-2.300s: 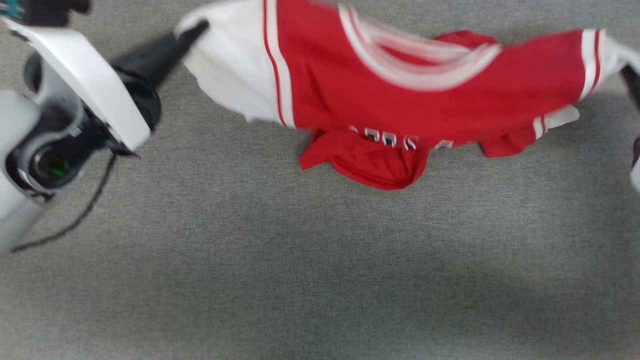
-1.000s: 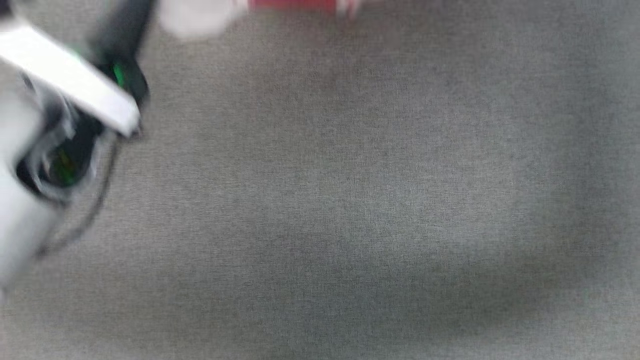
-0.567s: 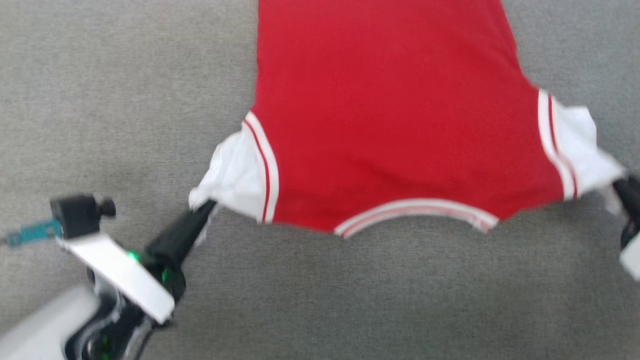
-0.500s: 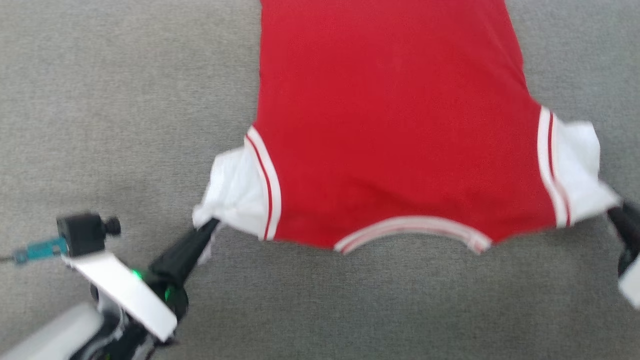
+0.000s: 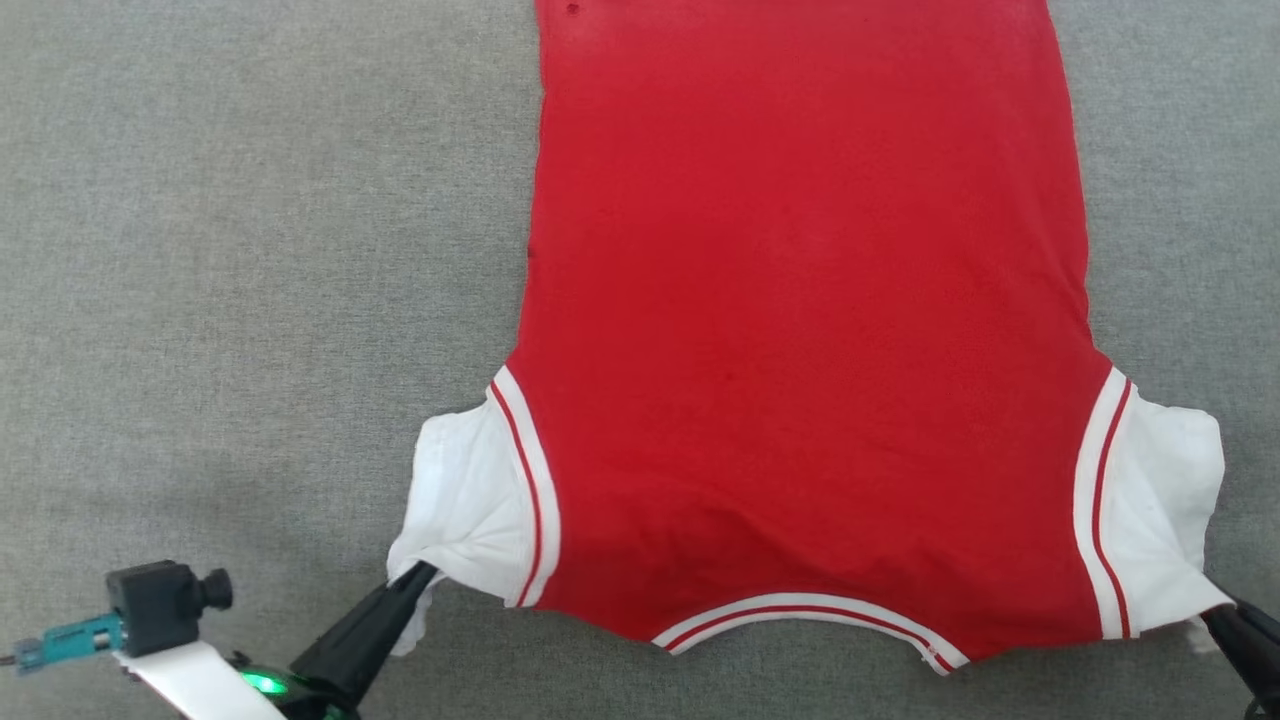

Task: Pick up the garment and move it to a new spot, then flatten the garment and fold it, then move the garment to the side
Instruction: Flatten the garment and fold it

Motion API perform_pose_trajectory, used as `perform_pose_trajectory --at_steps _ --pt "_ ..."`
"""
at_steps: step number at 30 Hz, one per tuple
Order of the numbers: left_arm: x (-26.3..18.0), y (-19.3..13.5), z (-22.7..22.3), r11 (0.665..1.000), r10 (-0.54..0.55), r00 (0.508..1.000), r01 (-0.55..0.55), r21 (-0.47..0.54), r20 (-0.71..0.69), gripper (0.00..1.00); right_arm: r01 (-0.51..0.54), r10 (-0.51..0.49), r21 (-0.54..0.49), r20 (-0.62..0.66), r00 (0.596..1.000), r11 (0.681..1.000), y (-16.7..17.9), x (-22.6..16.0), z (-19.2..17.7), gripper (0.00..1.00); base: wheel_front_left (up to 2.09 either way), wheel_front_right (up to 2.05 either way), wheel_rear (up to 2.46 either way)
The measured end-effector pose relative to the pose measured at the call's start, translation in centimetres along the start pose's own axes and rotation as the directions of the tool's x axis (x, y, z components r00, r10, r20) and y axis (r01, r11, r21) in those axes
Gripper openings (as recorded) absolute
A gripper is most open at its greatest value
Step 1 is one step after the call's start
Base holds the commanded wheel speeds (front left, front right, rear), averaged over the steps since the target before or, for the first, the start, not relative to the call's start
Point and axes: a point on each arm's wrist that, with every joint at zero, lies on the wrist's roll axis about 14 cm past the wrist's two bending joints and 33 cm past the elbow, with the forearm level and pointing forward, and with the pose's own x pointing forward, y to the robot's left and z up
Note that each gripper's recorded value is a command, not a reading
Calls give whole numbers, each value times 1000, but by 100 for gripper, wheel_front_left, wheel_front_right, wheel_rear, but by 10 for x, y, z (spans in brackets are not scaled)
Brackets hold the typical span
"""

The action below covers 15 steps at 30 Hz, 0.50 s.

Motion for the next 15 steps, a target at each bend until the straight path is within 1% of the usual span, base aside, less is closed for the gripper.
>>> perform_pose_trajectory --at_steps 4,9,13,14,15 --pt "3 -5 -9 1000 -14 1000 14 -16 -3 0 25 -26 -14 -45 999 1000 -6 10 -11 0 0 0 0" --pt "6 -2 -21 1000 -7 999 7 8 -33 0 36 -39 -23 -138 990 999 -10 28 -33 0 0 0 0" --pt "6 6 -24 1000 14 999 -13 21 -46 0 40 -46 -41 -152 987 998 -11 39 -37 0 0 0 0" --pt "7 6 -25 1000 15 999 -14 21 -47 0 40 -46 -46 -143 989 998 -11 40 -36 8 0 0 0" --pt "8 6 -24 1000 14 999 -13 20 -45 0 39 -45 -49 -133 990 998 -11 41 -35 37 0 0 0"
